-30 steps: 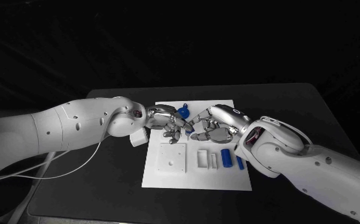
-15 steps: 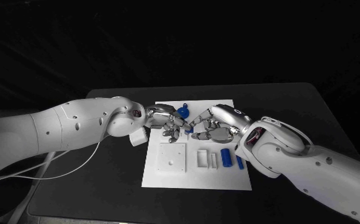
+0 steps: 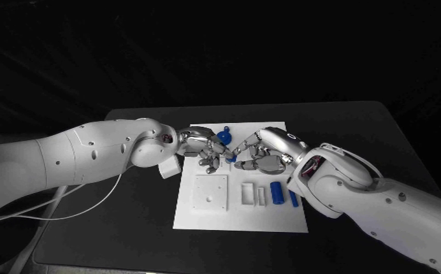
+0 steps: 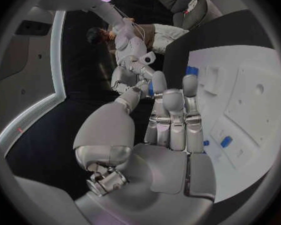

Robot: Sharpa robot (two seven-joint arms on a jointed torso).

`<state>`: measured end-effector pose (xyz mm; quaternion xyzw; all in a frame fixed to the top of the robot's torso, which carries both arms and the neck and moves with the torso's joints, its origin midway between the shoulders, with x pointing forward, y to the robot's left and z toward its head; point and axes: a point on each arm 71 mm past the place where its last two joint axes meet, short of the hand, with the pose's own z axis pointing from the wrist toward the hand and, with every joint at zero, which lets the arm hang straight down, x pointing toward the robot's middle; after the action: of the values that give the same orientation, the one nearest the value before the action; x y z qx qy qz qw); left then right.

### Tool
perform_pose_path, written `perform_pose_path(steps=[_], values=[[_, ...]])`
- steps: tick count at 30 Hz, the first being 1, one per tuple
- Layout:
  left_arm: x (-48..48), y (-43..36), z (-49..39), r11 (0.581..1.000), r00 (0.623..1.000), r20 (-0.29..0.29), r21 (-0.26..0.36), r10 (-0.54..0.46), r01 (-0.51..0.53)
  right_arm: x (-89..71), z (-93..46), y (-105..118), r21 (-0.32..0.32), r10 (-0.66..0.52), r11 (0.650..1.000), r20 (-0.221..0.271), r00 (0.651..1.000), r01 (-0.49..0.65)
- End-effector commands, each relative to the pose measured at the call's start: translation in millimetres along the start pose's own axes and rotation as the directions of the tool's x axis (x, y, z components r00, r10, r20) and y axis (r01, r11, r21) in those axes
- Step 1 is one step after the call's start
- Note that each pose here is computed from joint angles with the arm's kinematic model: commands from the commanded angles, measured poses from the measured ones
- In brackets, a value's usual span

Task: Assemble the parts on the task board

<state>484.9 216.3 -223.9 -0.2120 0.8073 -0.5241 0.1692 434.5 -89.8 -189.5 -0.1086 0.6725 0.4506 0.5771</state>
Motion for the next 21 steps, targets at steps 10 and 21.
perform_pose_path(steps=[10,21], values=[[-0.5,-2.8,1.0,1.000,1.000,0.028,0.012,-0.005,0.005,5.2,1.8,2.0,0.020,-0.004,1.000,-0.009,1.000,0.004],[-2.6,-1.4,1.0,1.000,0.998,0.058,-0.009,0.010,-0.010,6.8,1.3,2.6,0.018,-0.003,1.000,-0.011,1.000,0.004]])
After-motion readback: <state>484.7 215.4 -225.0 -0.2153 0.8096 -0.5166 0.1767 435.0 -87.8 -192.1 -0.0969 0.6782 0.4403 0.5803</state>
